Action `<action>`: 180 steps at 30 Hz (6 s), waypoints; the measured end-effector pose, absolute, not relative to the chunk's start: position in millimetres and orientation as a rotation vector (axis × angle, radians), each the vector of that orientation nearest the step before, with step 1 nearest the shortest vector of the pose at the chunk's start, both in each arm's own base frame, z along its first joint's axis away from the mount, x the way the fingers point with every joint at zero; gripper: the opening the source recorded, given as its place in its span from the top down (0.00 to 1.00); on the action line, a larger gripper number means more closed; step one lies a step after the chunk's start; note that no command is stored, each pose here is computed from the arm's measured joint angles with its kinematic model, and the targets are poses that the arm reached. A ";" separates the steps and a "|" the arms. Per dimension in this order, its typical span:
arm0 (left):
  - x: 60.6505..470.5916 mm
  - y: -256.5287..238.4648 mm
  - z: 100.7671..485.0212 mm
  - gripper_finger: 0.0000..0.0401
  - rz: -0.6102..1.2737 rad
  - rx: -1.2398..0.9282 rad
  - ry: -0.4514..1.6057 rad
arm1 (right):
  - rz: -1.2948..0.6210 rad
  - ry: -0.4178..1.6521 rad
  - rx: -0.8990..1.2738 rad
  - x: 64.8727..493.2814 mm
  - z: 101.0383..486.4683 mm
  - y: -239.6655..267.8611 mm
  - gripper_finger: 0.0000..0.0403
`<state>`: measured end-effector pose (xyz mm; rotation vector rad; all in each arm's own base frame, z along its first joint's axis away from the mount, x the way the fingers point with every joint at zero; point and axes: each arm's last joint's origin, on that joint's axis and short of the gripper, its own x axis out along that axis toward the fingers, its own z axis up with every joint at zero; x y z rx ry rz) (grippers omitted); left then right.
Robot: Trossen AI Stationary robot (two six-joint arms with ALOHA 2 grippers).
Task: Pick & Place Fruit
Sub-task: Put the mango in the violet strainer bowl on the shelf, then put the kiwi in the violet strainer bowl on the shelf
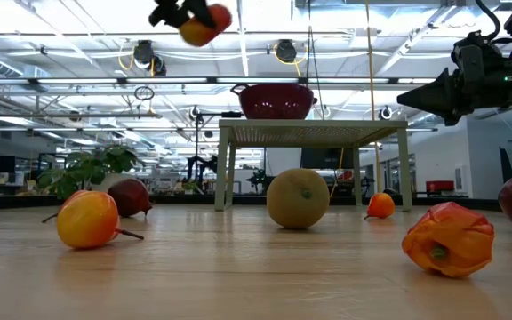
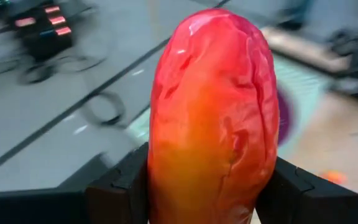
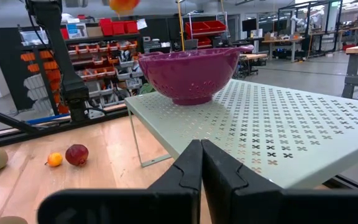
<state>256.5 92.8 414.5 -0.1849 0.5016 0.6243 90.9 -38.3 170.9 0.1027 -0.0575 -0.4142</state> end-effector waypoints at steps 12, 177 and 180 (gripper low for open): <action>266.0 91.9 431.6 0.48 0.112 -0.274 0.323 | -0.414 -0.058 0.102 90.9 171.0 -38.3 1.00; 412.2 139.4 342.6 0.29 0.591 -0.116 0.761 | -0.418 -0.057 0.100 90.9 170.9 -38.4 1.00; 403.1 139.0 359.2 0.30 0.599 -0.116 0.710 | -0.418 -0.057 0.100 90.9 170.8 -38.4 1.00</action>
